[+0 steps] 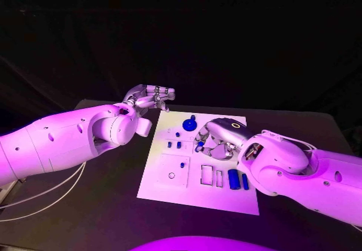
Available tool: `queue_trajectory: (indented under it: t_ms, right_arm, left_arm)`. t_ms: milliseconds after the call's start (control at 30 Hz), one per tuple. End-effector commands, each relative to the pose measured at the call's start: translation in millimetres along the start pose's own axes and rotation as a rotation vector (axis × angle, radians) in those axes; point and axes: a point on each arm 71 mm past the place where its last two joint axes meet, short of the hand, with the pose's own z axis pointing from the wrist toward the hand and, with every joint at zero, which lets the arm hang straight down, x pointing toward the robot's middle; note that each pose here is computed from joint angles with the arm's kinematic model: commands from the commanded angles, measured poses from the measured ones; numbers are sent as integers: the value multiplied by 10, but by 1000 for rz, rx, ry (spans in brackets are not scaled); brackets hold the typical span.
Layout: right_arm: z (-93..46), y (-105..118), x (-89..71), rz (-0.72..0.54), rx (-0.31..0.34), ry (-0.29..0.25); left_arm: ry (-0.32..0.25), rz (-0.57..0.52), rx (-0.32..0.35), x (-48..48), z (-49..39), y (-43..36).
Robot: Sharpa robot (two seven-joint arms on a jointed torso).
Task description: Assemble the parts on the task board
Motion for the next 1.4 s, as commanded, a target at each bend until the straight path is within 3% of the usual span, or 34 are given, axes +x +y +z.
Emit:
queue_trajectory:
  t_ms: [33,333,667,1400]
  right_arm:
    - [50,168,95,35,-51,12]
    - [203,419,458,93,-109,73]
    - [281,428,784,124,-101,126]
    - [376,383,927,99,-80,160]
  left_arm:
    - [21,-10,5,41,10,-7]
    - [37,-15,3,101,31,-3]
    - [43,-17,3,124,39,-1]
    - [46,-18,1,135,44,1]
